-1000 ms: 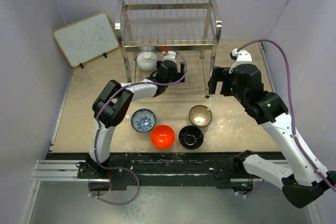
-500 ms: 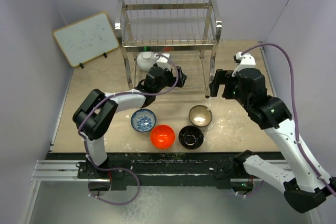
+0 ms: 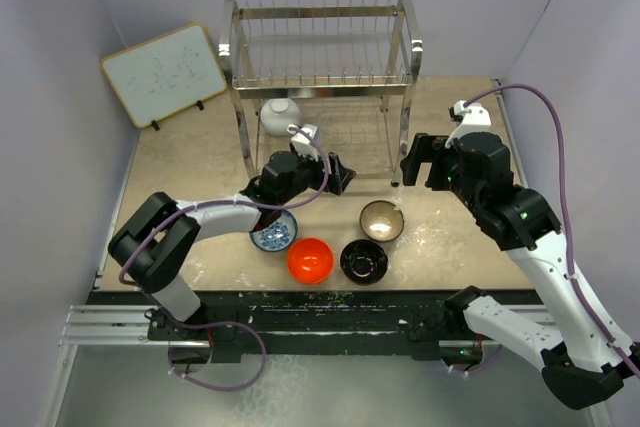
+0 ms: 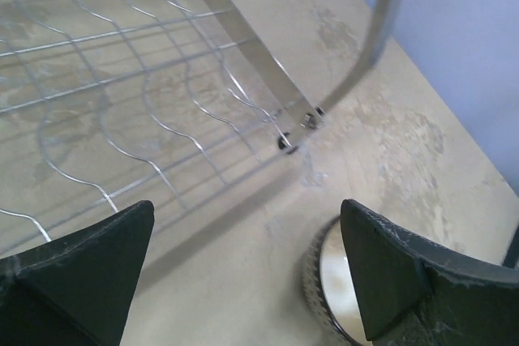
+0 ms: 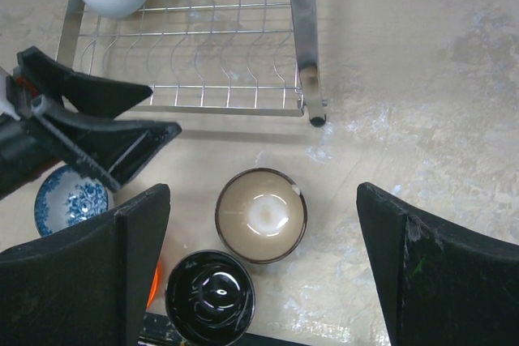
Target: Load the bowls into the dish rack
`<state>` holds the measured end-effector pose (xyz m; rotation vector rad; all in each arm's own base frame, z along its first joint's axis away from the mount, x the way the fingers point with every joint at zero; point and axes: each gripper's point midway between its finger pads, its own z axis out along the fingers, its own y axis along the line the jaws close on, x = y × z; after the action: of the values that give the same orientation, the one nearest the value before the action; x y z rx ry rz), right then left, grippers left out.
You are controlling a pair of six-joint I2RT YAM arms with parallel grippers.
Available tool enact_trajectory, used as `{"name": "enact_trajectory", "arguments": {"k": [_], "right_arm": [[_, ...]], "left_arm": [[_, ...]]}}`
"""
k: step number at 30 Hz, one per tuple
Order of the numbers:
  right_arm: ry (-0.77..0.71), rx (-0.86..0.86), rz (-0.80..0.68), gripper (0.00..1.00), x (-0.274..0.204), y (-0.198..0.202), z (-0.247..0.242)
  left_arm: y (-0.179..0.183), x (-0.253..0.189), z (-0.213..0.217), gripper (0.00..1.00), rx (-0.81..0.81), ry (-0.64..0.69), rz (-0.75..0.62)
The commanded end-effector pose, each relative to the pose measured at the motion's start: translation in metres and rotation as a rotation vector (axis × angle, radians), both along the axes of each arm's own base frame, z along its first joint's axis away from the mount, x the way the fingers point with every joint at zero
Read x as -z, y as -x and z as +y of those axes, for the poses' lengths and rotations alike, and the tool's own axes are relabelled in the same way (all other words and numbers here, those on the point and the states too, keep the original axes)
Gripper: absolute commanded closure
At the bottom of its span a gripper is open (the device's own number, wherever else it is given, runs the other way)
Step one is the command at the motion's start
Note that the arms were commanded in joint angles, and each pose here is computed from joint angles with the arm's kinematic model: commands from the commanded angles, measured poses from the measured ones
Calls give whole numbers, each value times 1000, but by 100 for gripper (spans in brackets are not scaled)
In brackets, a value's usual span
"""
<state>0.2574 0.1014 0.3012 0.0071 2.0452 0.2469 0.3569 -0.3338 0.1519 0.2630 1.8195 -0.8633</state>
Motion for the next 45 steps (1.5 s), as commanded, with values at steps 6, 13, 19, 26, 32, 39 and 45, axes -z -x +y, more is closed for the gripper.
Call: {"name": "enact_trajectory", "arguments": {"k": [6, 13, 19, 26, 32, 39, 45], "right_arm": [[-41, -7, -46, 3, -20, 5, -1], [-48, -28, -28, 3, -11, 4, 5], [-58, -25, -16, 4, -1, 5, 6], [-63, -25, -19, 3, 4, 8, 5], [-70, -29, -27, 4, 5, 10, 4], [-63, -22, -29, 3, 7, 14, 1], [-64, -24, -20, 3, 12, 13, 2]], "left_arm": [[62, -24, 1, 1, 100, 30, -21], [103, -5, 30, 0, 39, -39, 38], [117, -2, 61, 6, -85, -106, 70], [128, 24, 87, 16, -227, -203, 174], [137, 47, 97, 20, -363, -270, 239], [132, 64, 99, 24, -496, -368, 266], [126, 72, 104, 26, -569, -382, 250]]}}
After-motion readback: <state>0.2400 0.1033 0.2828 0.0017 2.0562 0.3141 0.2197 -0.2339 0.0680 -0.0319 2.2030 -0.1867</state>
